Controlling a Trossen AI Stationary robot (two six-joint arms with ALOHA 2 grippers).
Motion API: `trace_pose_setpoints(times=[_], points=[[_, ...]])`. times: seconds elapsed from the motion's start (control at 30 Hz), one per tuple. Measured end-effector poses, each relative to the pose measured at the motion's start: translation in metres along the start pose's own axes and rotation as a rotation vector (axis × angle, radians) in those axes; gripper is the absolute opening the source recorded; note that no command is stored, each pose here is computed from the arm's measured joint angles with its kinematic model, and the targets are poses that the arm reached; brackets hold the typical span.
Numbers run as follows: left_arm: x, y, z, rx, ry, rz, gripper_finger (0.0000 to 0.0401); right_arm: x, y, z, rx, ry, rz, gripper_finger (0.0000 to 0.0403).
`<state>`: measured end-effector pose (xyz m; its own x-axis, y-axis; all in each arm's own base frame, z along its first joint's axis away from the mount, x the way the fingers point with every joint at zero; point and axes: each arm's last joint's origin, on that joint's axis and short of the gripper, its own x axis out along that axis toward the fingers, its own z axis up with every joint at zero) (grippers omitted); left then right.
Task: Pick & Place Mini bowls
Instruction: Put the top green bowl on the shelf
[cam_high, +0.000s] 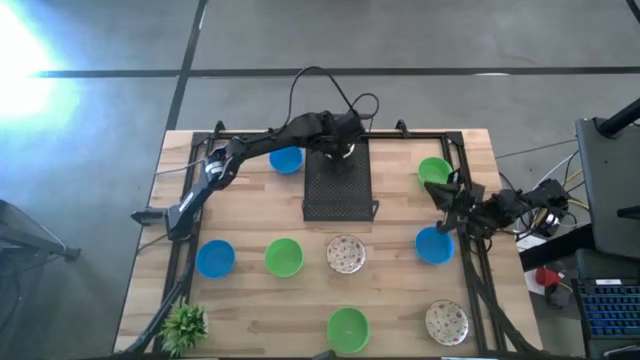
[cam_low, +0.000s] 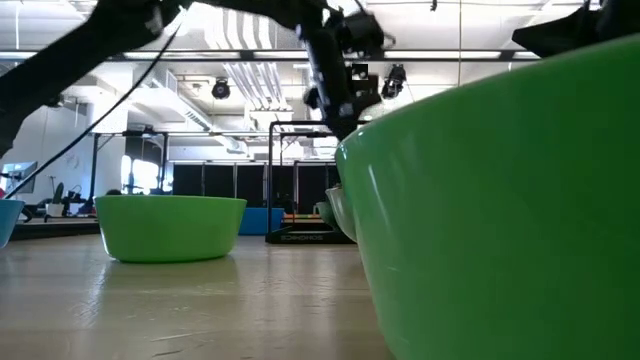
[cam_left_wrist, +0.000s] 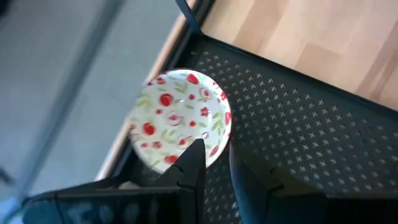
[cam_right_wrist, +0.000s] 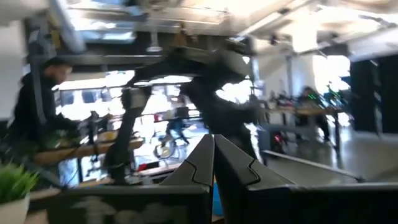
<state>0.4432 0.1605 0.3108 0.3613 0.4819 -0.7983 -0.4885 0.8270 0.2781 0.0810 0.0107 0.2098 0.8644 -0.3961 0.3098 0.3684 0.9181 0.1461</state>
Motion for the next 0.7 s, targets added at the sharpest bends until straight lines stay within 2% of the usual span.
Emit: trace_pose_setpoints(times=[0.13, 0.27, 0.43, 0.7], points=[[-0.028, -0.012, -0.004, 0.024, -0.034, 0.013, 0.0067, 0.001, -0.003, 0.015, 0.058, -0.012, -0.078, 0.0008], [-0.055, -0.022, -0.012, 0.019, -0.066, -0.01, 0.0067, 0.002, -0.005, 0.032, 0.067, 0.011, -0.087, 0.0008], [-0.089, -0.026, -0.026, -0.028, -0.114, -0.036, 0.0067, 0.002, -0.01, 0.048, 0.139, 0.18, -0.165, 0.0008], [-0.136, -0.013, -0.06, -0.167, -0.231, -0.069, 0.0067, 0.002, -0.012, 0.06, 0.283, 0.437, -0.283, 0.0008]])
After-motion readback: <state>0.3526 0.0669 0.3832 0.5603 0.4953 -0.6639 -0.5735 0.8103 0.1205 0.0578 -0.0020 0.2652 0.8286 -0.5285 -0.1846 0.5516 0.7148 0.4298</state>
